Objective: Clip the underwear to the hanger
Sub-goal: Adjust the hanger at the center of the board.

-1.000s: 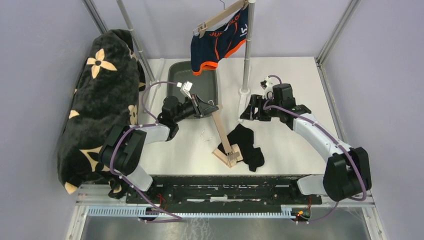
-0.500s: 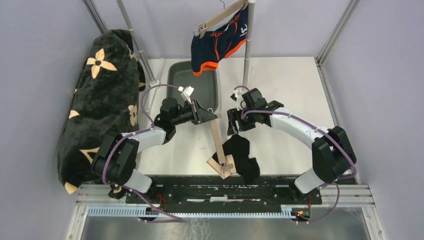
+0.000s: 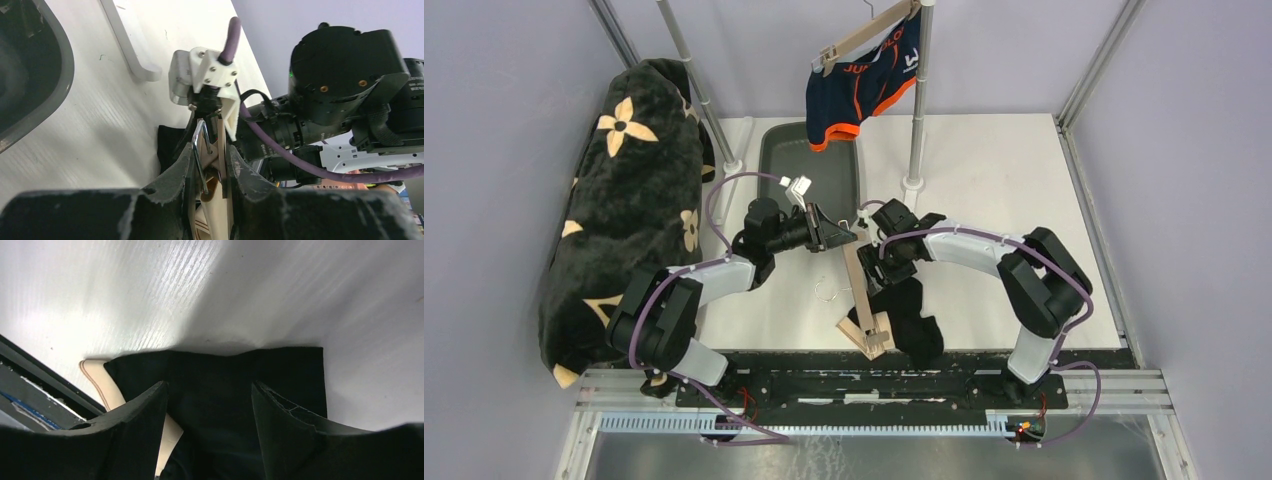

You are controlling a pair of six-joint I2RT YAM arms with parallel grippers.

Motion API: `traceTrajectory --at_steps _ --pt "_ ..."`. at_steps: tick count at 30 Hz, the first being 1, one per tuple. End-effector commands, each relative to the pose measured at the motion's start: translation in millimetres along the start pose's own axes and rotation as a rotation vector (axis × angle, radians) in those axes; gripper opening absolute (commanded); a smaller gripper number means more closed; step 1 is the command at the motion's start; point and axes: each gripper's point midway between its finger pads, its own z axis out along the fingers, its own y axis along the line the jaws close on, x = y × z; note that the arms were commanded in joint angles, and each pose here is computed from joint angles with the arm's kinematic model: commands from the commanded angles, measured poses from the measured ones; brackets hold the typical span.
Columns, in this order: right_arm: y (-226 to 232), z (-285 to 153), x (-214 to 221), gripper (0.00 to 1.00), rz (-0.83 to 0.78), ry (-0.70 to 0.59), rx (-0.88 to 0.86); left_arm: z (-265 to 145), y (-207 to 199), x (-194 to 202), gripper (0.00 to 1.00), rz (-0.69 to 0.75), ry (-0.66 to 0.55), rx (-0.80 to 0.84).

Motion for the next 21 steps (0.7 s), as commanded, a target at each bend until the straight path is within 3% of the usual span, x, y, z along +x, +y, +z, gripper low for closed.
traceTrajectory --at_steps 1,5,7,12,21 --pt "5 9 -23 0.69 -0.01 -0.065 0.002 -3 -12 -11 0.03 0.06 -0.037 0.031" --pt "3 20 -22 0.62 0.011 -0.066 0.006 -4 -13 -12 0.03 0.063 -0.042 0.031" --pt "0 25 -21 0.53 0.021 -0.065 0.016 -4 -12 -13 0.03 0.063 -0.045 0.03" --pt "-9 26 -20 0.03 0.043 -0.064 0.07 -5 -12 -14 0.03 0.064 -0.049 0.027" --pt "-57 -39 -54 0.0 0.246 -0.293 0.239 -9 -31 -22 0.03 0.09 -0.066 0.095"
